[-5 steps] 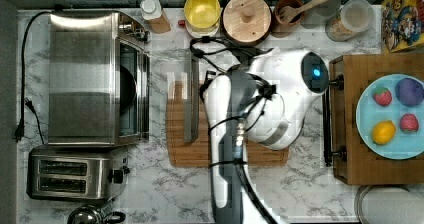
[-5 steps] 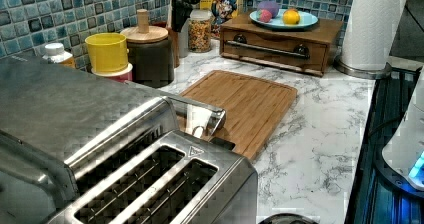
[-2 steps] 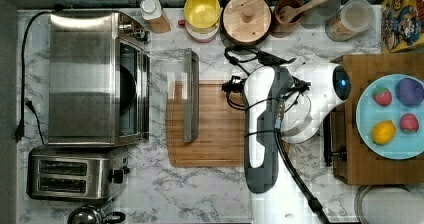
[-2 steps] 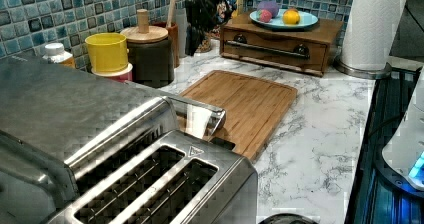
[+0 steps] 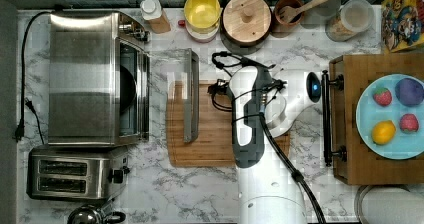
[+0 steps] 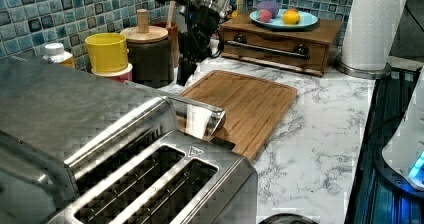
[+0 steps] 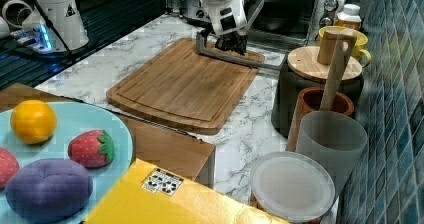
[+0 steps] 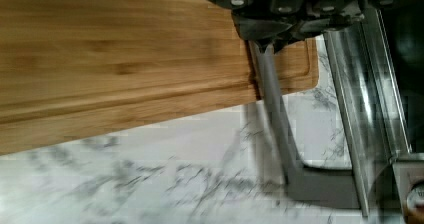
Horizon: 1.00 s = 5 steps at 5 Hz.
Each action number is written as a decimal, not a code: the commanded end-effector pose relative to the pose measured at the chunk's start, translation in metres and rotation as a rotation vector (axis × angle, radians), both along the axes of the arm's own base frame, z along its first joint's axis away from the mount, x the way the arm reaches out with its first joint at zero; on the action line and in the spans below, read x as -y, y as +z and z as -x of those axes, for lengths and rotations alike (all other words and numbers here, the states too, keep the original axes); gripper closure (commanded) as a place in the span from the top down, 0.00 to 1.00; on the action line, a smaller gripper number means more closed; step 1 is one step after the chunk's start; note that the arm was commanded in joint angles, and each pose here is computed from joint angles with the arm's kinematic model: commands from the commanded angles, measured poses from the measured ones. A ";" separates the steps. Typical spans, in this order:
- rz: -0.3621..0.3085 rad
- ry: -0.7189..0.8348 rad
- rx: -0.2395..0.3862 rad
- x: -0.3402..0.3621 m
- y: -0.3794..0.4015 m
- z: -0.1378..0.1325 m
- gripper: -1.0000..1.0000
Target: Close the oven.
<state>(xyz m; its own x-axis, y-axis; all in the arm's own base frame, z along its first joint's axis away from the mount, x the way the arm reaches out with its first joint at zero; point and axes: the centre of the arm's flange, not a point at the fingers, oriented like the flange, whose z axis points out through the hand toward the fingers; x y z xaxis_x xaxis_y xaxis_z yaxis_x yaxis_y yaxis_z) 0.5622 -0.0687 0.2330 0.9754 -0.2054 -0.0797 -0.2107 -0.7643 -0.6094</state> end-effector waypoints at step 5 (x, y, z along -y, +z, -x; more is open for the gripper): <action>-0.194 0.281 0.087 -0.106 -0.007 -0.003 0.00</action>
<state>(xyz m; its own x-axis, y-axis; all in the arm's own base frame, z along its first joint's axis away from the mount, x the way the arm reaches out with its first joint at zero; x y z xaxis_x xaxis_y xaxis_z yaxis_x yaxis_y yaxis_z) 0.5393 -0.0303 0.1889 0.9841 -0.1203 -0.1309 -0.1776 -0.6982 -0.6935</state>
